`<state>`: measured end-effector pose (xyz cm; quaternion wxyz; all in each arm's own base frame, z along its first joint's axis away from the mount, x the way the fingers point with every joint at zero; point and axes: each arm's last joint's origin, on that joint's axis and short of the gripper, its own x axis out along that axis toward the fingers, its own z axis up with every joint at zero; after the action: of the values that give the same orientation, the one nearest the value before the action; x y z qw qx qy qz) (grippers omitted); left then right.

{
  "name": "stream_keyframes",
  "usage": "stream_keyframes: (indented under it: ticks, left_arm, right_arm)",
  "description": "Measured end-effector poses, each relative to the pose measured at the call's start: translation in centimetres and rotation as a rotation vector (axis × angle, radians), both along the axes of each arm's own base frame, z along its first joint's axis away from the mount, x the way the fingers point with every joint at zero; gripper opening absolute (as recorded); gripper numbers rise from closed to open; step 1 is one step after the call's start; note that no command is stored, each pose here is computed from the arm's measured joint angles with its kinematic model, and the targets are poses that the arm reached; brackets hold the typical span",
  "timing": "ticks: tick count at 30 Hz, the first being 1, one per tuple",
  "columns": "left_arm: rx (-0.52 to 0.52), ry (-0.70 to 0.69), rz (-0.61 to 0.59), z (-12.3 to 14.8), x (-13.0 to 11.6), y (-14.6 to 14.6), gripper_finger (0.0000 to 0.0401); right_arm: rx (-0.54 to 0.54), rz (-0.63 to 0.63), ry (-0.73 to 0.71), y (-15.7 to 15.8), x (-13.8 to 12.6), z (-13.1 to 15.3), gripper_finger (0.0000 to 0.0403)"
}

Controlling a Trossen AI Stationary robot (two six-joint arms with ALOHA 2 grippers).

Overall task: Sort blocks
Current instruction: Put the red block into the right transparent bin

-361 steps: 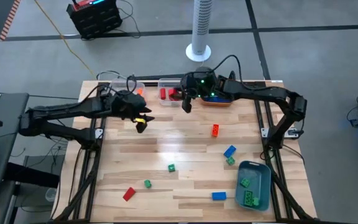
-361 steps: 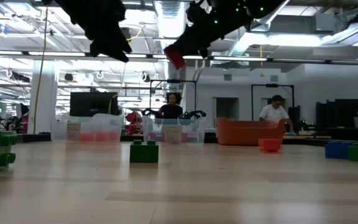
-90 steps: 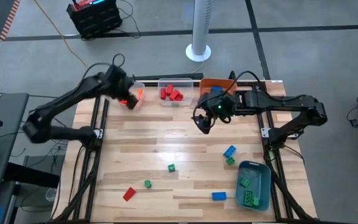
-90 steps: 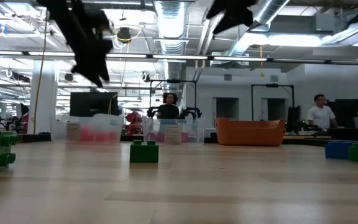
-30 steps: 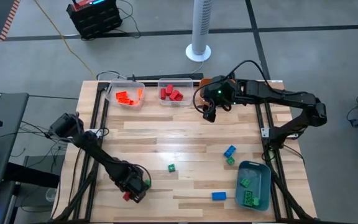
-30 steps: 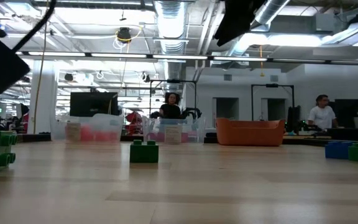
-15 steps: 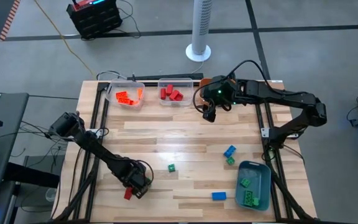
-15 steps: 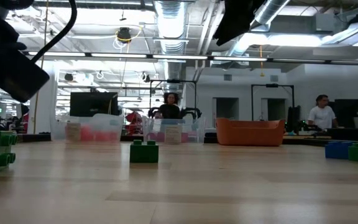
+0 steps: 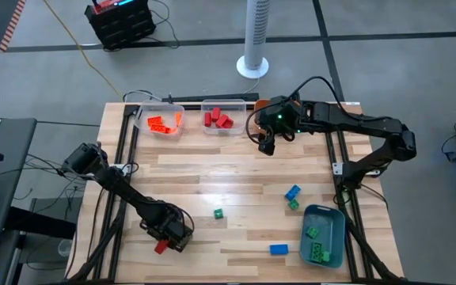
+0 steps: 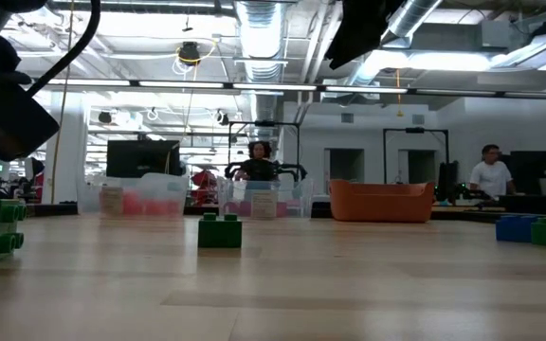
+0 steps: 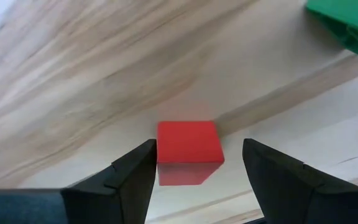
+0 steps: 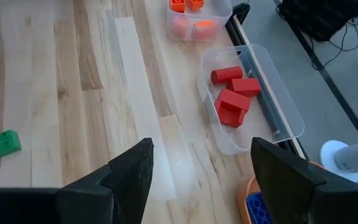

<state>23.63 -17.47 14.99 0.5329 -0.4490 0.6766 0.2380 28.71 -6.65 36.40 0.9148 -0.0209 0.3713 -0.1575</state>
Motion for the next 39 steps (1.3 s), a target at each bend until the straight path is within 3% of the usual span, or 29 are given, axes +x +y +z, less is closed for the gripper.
stream_keyframes:
  ticks: [11,19,25,29,34,39]
  left_arm:
    - [0.019,-0.009,-0.038,0.0,-0.3,-0.2,0.0226]
    - [0.039,-0.021,-0.111,-0.1,-0.4,0.1,0.0126]
    - [0.028,-0.058,-0.134,0.8,0.0,1.3,0.0123]
    - [0.082,-0.079,-0.131,2.8,-0.2,3.8,0.0123]
    - [0.208,-0.150,-0.118,5.4,-0.2,9.1,0.0125]
    - [0.317,-0.324,-0.047,7.7,0.5,14.7,0.0127]
  right_arm:
    - [-0.010,0.011,0.008,0.0,0.0,0.0,0.0276]
    - [-0.014,0.015,0.010,0.0,0.0,0.0,0.0276]
    - [-0.008,0.009,0.007,0.0,0.0,0.0,0.0276]
    - [0.015,-0.005,-0.003,0.3,0.0,0.0,0.0276]
    - [0.027,-0.009,-0.007,0.4,0.1,0.0,0.0276]
    - [0.103,-0.029,-0.028,0.1,0.0,-0.1,0.0276]
